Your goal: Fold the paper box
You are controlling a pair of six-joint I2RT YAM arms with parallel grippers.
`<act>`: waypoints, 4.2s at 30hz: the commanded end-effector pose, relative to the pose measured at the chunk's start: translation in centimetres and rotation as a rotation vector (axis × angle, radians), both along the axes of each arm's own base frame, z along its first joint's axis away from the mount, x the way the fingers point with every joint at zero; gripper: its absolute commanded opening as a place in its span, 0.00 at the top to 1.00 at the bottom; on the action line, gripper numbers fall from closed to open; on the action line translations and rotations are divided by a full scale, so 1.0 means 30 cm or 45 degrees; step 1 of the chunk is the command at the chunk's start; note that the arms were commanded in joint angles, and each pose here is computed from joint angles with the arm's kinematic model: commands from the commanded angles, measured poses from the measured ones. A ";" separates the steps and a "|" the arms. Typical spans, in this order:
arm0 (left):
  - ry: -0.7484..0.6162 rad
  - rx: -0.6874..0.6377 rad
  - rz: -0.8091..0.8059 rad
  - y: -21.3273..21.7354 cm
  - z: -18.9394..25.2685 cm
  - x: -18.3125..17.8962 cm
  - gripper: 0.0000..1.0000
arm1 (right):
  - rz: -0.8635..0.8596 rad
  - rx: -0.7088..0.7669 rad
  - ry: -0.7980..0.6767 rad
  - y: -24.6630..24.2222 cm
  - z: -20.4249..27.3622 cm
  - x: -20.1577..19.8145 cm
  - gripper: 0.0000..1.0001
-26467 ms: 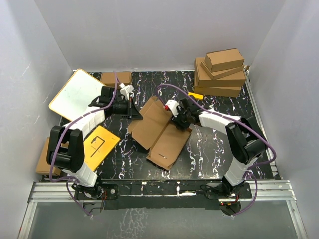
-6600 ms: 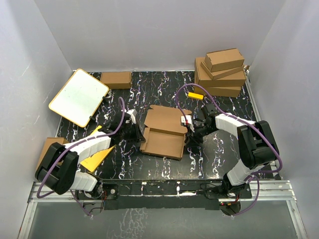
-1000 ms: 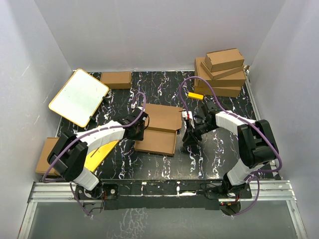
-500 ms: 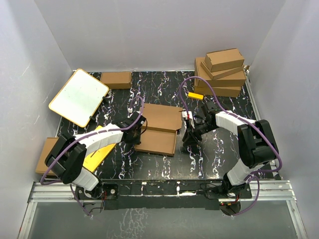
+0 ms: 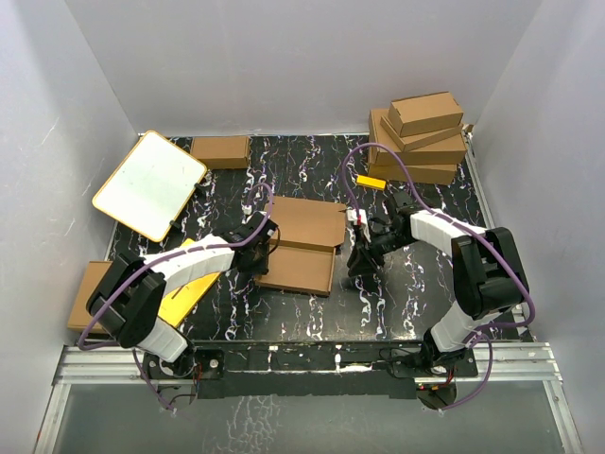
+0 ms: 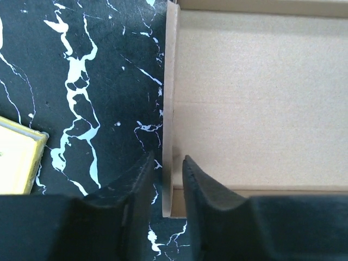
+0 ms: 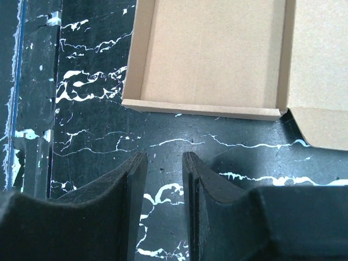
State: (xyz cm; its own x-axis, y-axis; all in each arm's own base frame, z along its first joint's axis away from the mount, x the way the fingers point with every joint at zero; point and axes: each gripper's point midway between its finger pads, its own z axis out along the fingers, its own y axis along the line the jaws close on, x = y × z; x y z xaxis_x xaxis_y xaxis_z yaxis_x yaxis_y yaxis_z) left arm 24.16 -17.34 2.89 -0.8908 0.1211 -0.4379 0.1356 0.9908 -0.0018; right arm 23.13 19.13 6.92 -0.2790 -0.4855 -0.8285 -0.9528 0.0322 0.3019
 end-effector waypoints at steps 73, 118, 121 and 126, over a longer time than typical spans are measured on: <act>-0.518 -0.762 0.059 -0.042 0.269 -0.065 0.05 | -0.370 -0.426 -0.737 -0.387 -0.055 1.059 0.29; -0.540 -0.813 0.067 -0.044 0.318 -0.073 0.05 | -0.774 -0.305 -0.391 -0.271 -0.022 1.011 0.31; -0.538 -0.815 0.065 -0.045 0.321 -0.075 0.05 | -0.897 -0.355 -0.386 -0.274 -0.035 1.038 0.31; -0.550 -0.824 0.071 -0.040 0.331 -0.076 0.05 | -1.031 -0.422 -0.354 -0.291 -0.064 1.064 0.34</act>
State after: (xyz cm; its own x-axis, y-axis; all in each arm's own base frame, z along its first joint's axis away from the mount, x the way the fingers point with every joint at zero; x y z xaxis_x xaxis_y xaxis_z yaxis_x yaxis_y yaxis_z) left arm 21.51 -18.60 11.10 -0.6510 -0.2869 -0.7028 0.1986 0.8292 -0.5225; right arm 52.80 11.06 2.83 -0.4311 -0.5057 -0.7473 -0.7480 0.6634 -0.0174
